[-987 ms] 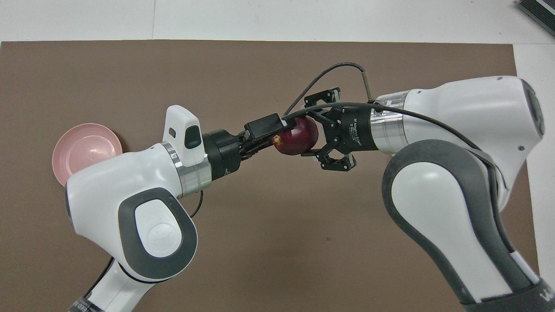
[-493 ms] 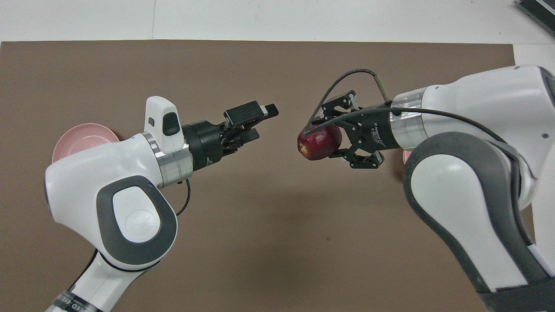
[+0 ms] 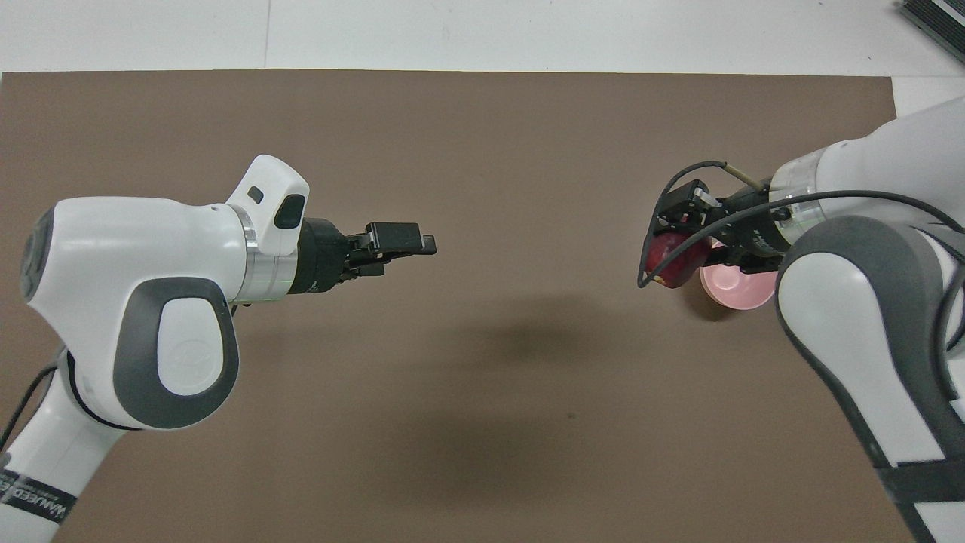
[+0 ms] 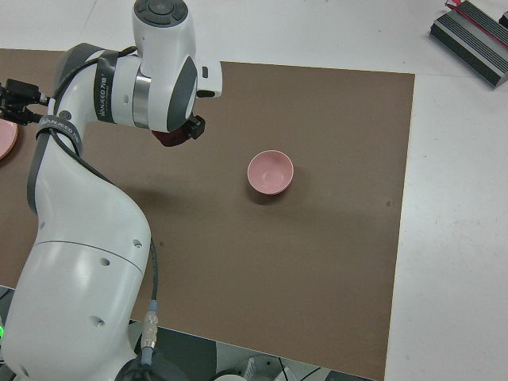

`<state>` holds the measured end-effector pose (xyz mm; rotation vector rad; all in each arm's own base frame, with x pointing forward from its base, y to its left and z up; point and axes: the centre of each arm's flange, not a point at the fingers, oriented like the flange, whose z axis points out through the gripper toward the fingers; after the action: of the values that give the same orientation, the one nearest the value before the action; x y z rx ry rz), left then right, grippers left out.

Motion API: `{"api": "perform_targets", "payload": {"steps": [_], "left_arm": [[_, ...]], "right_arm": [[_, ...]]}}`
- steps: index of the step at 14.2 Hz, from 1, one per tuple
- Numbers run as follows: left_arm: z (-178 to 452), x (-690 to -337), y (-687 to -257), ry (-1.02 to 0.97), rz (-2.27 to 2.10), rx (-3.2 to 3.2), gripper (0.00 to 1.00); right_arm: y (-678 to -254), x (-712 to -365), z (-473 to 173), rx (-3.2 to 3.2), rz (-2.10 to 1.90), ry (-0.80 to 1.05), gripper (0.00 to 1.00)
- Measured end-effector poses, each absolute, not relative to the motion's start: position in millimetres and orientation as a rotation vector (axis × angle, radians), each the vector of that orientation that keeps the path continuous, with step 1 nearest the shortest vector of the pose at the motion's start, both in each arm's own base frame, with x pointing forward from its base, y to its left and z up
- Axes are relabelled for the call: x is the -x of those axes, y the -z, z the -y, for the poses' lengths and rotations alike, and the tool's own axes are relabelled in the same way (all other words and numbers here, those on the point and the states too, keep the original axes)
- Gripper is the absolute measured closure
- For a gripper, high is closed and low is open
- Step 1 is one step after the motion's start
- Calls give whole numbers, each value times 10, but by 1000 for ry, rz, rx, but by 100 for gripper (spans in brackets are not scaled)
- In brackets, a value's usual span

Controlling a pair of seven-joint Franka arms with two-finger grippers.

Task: Move apple from plate to bowl

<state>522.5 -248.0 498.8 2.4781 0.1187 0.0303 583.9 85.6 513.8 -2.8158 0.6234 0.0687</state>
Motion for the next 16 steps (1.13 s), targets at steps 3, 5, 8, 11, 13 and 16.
{"api": "perform_targets", "payload": {"steps": [3, 5, 8, 11, 13, 16], "left_arm": [[2029, -5250, -5039, 93, 67, -2765, 0], [1770, -5315, -5138, 76, 123, -2914, 0], [1451, -5455, -5403, -3, 100, -2989, 0], [1101, -5590, -5898, -118, 45, -3004, 0], [869, -5588, -6173, -132, 121, -3072, 0], [696, -5495, -6509, -87, 254, -3115, 0]], "right_arm": [[-4857, -5903, -358, 2977, -354, -35, 23], [-4640, -5997, -87, 3041, -223, -1, 23], [-4316, -6113, 165, 3084, -131, 18, 23], [-4014, -6146, 283, 3093, -110, 3, 23], [-3895, -6104, 272, 3093, -105, -27, 23], [-3801, -6072, 271, 3094, -106, -28, 23]]}}
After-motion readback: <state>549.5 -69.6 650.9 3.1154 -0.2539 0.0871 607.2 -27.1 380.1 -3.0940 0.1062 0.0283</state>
